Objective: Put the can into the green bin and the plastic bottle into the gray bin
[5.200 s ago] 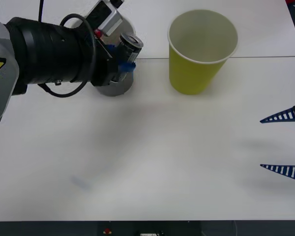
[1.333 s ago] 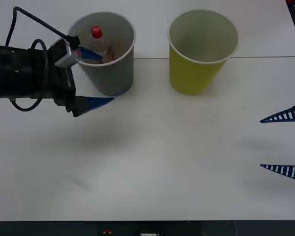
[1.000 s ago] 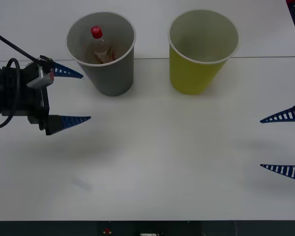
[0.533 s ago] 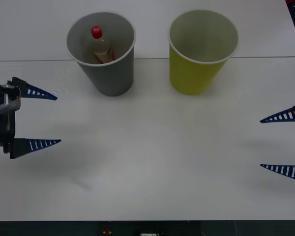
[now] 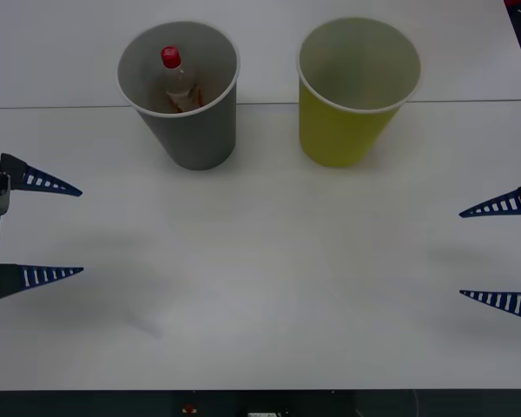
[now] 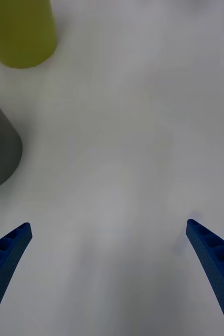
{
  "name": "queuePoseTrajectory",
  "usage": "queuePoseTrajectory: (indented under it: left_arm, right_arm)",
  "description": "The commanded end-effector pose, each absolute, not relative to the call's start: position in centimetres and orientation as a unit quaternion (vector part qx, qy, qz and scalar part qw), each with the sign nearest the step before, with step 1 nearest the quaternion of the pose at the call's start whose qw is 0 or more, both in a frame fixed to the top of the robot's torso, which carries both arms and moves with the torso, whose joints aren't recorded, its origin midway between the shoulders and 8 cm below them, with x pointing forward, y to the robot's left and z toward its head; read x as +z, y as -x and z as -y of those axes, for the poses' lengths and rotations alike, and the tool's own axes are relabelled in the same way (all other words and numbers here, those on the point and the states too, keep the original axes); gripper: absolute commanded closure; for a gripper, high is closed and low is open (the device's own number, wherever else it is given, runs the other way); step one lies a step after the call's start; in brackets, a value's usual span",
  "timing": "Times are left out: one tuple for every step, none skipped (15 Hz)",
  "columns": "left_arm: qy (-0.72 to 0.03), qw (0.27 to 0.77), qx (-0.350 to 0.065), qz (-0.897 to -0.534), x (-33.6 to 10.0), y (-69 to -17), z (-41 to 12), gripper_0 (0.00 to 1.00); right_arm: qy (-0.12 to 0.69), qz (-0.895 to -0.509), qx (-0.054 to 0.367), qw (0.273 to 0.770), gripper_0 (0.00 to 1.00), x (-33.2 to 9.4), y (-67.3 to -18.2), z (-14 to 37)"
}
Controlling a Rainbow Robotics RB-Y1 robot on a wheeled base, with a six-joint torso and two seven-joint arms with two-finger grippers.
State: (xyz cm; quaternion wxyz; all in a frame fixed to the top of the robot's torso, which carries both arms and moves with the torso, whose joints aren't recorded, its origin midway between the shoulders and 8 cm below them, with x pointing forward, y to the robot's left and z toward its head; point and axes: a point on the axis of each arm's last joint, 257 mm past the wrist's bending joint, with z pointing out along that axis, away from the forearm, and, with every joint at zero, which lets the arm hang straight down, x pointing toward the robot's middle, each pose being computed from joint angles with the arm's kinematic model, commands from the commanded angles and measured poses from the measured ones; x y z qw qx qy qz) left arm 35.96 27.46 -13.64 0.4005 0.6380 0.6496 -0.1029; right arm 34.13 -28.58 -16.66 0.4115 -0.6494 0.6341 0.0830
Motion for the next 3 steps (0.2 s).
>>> queuePoseTrajectory:
  left_arm:
    - [-0.638,0.397,-0.100,-0.652,-13.96,-35.90,-27.71,0.00]
    - [-0.638,0.397,-0.100,-0.652,-13.96,-35.90,-27.71,0.00]
    - [-0.638,0.397,-0.100,-0.652,-13.96,-35.90,-27.71,0.00]
  right_arm:
    - [0.649,-0.634,0.083,0.411,0.00,-16.66,-34.13,28.58]
    - [0.649,-0.634,0.083,0.411,0.00,-16.66,-34.13,28.58]
    - [0.649,-0.634,0.083,0.411,0.00,-16.66,-34.13,28.58]
